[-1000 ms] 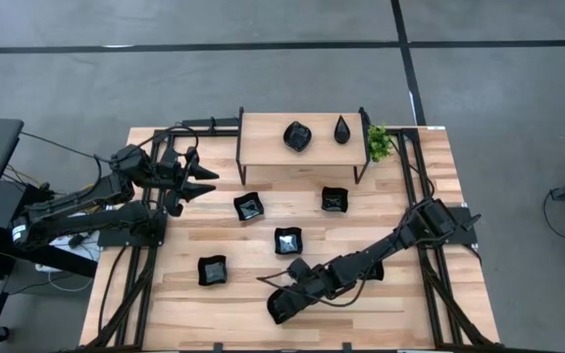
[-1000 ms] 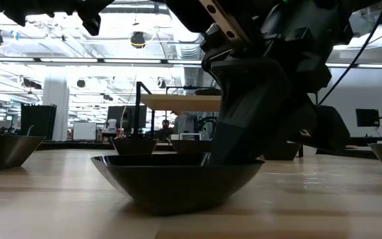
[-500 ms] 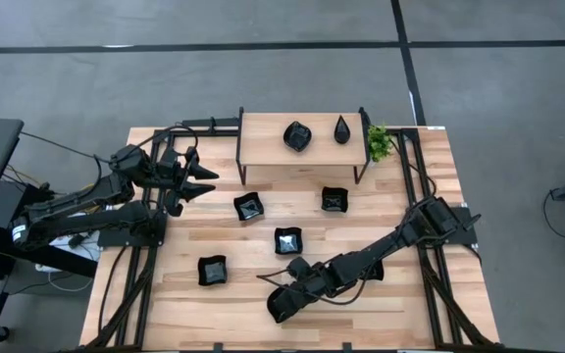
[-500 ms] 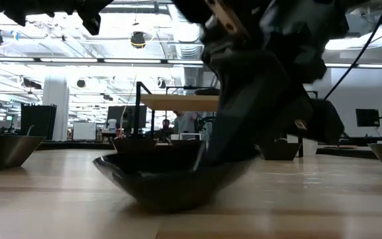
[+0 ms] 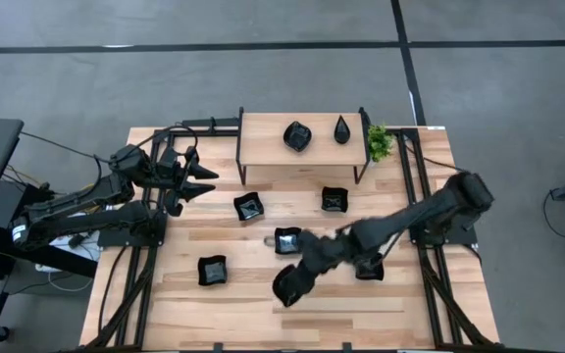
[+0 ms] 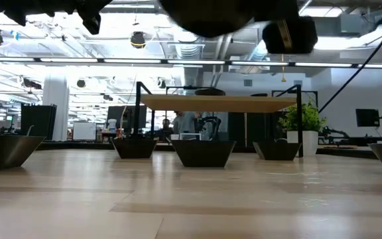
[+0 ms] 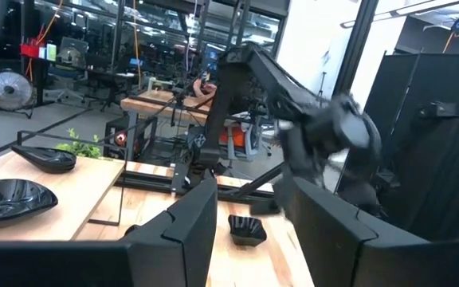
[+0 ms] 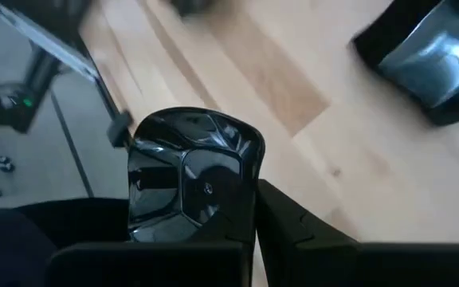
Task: Pick & Place Mini shaped plates
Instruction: Stack the leaf-shaped plate on top of the leaf-shaped plates on the shelf
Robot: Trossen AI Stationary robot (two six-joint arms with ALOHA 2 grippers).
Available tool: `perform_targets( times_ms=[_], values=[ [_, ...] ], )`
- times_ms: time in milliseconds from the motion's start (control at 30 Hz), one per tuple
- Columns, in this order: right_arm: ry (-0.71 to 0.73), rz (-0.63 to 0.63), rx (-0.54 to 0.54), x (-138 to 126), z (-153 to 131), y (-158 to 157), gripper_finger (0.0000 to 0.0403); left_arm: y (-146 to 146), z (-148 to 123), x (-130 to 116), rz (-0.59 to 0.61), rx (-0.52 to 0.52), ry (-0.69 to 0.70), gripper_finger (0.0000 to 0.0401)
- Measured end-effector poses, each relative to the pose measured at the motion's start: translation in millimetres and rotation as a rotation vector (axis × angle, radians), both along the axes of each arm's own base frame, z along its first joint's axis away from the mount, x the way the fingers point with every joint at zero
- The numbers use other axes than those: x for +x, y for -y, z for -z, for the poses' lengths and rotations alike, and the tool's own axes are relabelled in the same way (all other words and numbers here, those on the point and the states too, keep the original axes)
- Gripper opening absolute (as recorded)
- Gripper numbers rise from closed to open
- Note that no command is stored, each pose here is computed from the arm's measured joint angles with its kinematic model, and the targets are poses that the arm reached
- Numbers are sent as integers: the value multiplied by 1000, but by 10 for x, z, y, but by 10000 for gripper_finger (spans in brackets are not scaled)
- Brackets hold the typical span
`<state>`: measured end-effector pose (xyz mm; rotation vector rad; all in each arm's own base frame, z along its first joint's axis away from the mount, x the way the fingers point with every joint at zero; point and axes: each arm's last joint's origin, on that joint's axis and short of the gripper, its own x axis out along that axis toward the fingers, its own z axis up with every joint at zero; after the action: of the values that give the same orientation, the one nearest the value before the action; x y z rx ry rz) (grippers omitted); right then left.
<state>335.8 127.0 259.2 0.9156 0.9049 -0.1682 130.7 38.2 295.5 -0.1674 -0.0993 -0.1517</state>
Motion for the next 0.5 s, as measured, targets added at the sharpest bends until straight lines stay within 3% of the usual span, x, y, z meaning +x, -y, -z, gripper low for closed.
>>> perform_targets(
  times_ms=[267,500],
  values=[
    [112,45,-27,-272,-570,657,1,1,-3,0,0,2,3,159],
    [185,81,-14,-480,-830,1386,1,0,-9,0,0,7,9,159]
  ],
)
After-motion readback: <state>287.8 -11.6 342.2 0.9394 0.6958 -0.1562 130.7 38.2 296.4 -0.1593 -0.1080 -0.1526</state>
